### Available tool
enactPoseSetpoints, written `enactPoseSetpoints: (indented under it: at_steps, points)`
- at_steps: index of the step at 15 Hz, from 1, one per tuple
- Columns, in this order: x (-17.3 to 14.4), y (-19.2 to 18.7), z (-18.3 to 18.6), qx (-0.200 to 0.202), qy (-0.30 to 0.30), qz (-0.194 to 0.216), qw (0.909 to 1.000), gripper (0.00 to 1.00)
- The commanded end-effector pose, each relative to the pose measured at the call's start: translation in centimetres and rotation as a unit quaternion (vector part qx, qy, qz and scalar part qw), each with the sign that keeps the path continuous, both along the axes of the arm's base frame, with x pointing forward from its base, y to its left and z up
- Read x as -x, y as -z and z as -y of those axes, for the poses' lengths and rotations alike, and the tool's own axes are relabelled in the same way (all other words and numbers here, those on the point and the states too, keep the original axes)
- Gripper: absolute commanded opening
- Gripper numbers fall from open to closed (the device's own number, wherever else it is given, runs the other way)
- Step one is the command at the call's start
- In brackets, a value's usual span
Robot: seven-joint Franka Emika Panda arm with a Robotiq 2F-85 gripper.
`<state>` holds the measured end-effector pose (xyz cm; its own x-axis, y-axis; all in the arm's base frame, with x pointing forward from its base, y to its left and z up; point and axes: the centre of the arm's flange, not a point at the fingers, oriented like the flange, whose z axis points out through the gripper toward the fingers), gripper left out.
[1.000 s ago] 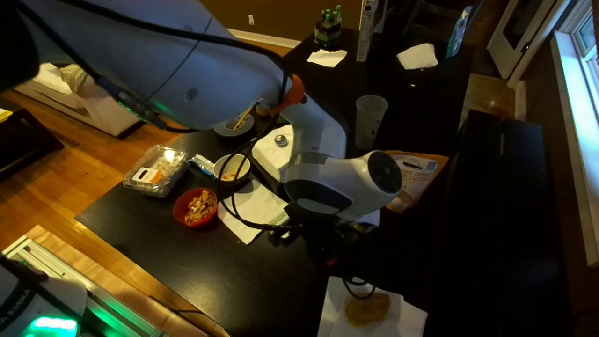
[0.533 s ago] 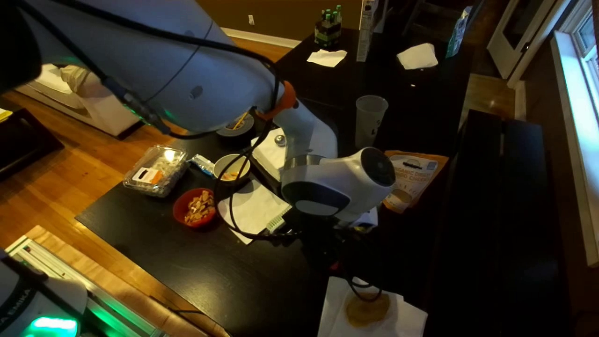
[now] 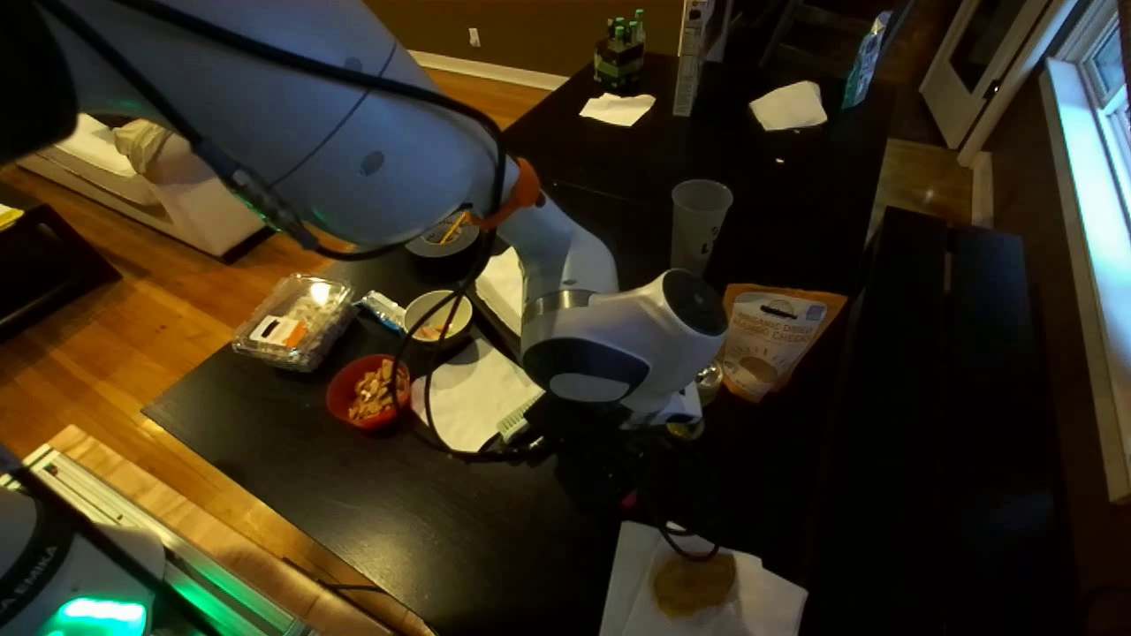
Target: Correctly position the brush that is on the table
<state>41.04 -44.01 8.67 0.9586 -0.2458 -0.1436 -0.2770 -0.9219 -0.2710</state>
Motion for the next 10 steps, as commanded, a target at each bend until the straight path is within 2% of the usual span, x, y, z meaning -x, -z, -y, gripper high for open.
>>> enactPoseSetpoints:
  at_steps: [1,10]
  points:
    - [0.8,0.0,-1.8,0.005,-0.018,-0.008,0.9998,1.0]
    - [1.4,-1.0,-3.3,-0.047,-0.008,-0.018,0.9987,1.0]
